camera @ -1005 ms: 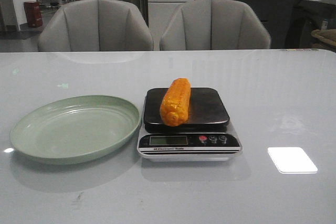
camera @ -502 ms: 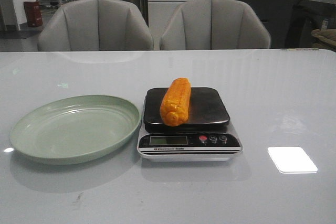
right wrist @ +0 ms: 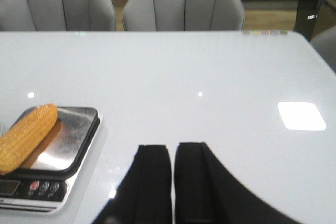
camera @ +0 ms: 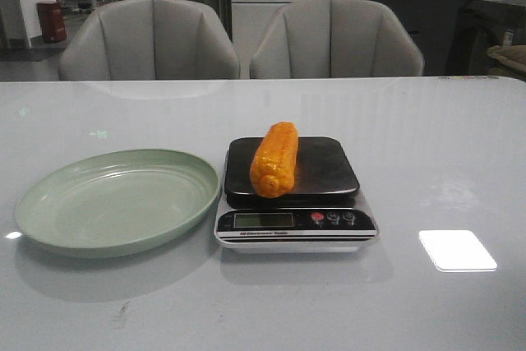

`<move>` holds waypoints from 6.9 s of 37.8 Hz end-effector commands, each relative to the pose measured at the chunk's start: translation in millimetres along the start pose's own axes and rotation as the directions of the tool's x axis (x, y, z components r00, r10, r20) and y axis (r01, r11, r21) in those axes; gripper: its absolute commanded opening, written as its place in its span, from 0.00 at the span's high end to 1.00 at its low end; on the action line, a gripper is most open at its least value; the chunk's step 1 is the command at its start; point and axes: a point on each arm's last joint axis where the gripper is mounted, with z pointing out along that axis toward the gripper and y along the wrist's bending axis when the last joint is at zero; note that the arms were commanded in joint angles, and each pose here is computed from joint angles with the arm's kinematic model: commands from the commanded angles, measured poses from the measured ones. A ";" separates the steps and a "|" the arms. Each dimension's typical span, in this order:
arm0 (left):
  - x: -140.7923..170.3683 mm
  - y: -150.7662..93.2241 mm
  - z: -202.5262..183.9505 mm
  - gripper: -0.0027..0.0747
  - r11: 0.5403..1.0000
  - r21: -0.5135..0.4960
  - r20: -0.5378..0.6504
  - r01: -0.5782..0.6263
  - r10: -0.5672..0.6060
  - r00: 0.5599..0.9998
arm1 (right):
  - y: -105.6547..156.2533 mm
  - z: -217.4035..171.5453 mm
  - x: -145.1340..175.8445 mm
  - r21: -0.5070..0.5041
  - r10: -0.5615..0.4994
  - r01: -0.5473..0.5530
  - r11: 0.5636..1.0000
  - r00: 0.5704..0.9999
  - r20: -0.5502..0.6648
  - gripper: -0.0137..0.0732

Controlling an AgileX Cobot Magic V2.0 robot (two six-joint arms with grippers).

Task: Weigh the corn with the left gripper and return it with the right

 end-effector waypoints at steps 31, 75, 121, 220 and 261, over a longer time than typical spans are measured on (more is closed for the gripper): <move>-12.9 -0.5 -7.5 0.81 1.000 0.008 0.126 0.011 -0.012 0.992 | 79.2 86.2 -63.5 -0.322 0.030 -0.153 0.934 0.934 -0.357 0.16; -12.9 -0.5 -7.5 0.81 1.000 0.008 0.126 0.011 -0.012 0.992 | 228.9 278.3 -13.7 0.067 0.118 -0.108 0.992 0.577 -0.808 0.28; -12.9 -0.5 -7.5 0.81 1.000 0.008 0.126 0.011 -0.012 0.992 | 343.7 263.0 13.3 -0.172 -0.016 -0.204 0.964 0.600 -0.800 0.28; -12.9 -0.5 -7.5 0.81 1.000 0.008 0.126 0.011 -0.012 0.992 | 22.8 -35.6 4.3 -0.390 -0.028 0.093 0.916 0.985 0.171 0.63; 62.6 16.8 47.6 0.81 0.958 -0.282 0.314 0.057 0.036 0.949 | 22.8 -35.6 4.3 -0.390 -0.027 0.093 0.916 0.985 0.171 0.63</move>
